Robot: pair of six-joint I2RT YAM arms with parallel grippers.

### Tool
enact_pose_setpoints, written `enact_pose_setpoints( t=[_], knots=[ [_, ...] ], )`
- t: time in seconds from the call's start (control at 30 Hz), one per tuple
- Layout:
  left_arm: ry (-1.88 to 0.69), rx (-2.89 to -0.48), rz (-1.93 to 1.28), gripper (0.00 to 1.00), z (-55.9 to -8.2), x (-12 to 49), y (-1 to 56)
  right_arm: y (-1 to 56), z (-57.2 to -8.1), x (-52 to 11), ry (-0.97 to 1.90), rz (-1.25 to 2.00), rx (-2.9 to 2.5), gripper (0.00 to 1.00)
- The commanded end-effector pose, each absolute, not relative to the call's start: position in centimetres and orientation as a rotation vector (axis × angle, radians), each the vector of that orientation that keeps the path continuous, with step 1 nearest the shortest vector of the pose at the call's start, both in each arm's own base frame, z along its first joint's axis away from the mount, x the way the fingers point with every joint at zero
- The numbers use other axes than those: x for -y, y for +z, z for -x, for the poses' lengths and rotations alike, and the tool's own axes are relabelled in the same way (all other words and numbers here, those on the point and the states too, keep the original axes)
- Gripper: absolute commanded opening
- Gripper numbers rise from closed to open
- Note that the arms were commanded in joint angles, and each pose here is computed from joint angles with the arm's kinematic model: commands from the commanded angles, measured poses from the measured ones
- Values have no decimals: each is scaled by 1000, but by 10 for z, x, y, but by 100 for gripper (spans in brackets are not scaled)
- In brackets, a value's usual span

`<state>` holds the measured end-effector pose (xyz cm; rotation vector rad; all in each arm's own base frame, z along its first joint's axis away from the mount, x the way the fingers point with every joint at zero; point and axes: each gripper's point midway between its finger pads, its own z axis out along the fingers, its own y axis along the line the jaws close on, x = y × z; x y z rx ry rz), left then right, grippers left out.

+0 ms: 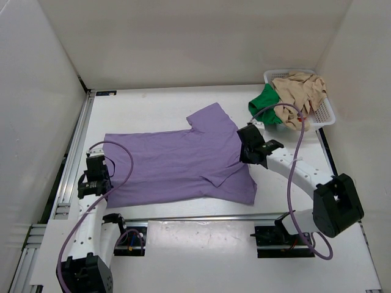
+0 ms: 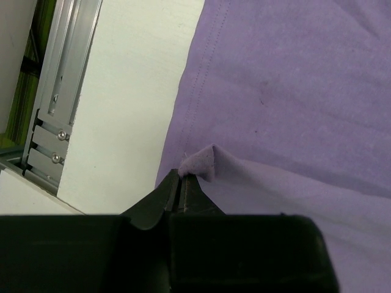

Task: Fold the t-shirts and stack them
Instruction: Fold the flattened tshirt in 1/3 of the way

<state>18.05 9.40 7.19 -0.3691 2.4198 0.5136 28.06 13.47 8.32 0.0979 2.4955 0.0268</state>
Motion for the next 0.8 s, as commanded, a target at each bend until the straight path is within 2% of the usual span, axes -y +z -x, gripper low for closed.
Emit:
enact_pose_setpoints(
  t=[0.0, 0.27, 0.6, 0.77],
  knots=[
    [537, -2376, 389, 10, -187, -100, 77, 114, -317, -151, 95, -45, -2385, 0],
    [531, -2385, 396, 10, -196, -102, 77, 106, -343, -163, 75, 28, -2417, 0],
    [521, -2422, 388, 10, -206, -102, 66, 82, -352, -161, 25, 55, -2505, 0],
    [510, -2435, 383, 14, -207, -100, 64, 77, -356, -155, 9, 10, -2531, 0]
  ],
)
